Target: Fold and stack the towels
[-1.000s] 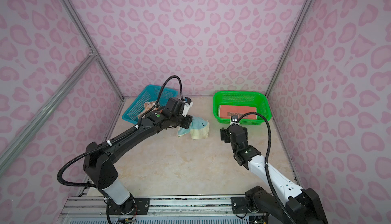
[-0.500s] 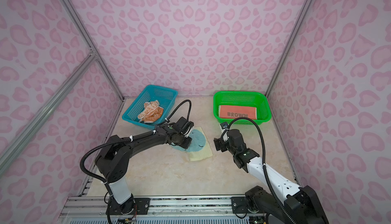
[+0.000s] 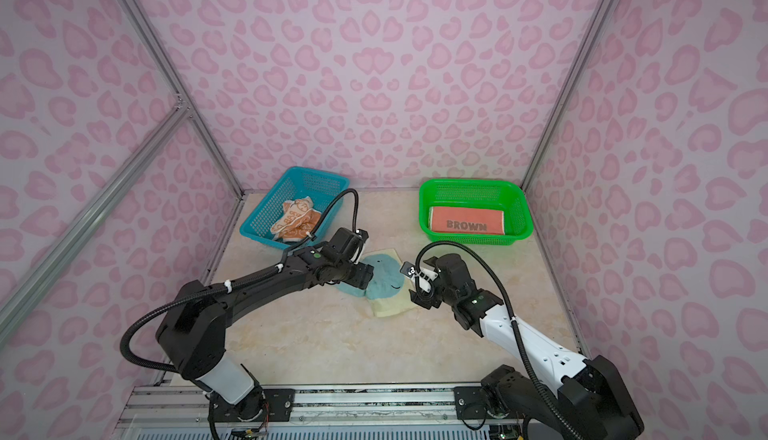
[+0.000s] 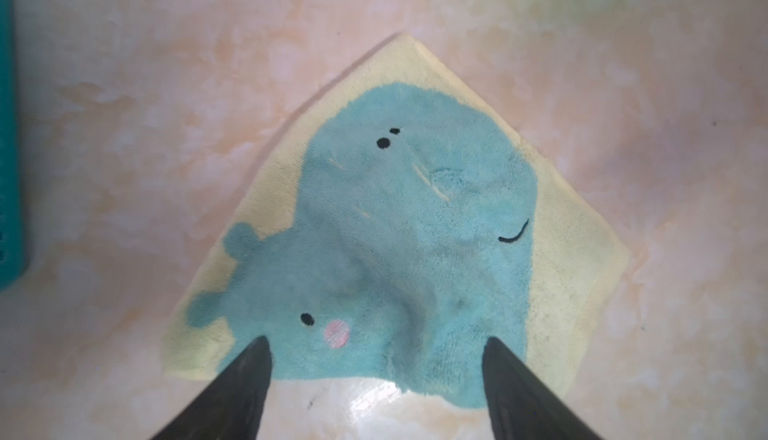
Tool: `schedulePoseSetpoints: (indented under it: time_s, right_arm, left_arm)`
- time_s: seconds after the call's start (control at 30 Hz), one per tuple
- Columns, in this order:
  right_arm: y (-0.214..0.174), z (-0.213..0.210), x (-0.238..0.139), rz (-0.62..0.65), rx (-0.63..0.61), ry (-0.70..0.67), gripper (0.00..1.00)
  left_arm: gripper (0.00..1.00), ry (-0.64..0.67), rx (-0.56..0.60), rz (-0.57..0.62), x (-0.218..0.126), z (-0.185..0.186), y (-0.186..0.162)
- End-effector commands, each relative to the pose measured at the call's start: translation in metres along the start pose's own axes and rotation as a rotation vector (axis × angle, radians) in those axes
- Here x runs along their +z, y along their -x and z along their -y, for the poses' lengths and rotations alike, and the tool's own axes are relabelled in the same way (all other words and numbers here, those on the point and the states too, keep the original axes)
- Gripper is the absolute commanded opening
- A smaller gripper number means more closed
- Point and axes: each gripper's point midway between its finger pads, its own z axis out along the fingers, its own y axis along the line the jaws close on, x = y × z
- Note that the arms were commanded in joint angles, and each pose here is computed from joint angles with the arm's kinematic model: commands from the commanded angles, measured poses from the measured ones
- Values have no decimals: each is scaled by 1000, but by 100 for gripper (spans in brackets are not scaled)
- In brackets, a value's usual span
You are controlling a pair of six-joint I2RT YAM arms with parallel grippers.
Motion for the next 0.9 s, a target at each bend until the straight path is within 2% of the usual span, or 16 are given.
schedulePoseSetpoints:
  time_s: [0.0,0.1,0.27,0.53,0.73,0.87]
  right_arm:
    - [-17,-27,2,-62,-164,146,83]
    - [-31,-43,9,-140,-216,238,77]
    - [-48,-52,24,-240,-245,305,76]
    - [-56,-62,35,-297,-297,437,73]
    - [-53,-63,39,-317,-303,550,66]
    - [-53,-65,43,-337,-311,610,66]
  left_arm:
    - [86,70,-89,168,-21,-22,22]
    - [87,112,-168,246,-35,-44,22]
    - [87,144,-233,293,-48,-66,16]
    - [86,216,-296,317,-51,-88,7]
    - [86,240,-300,308,-51,-95,6]
    - [86,248,-295,297,-49,-98,6]
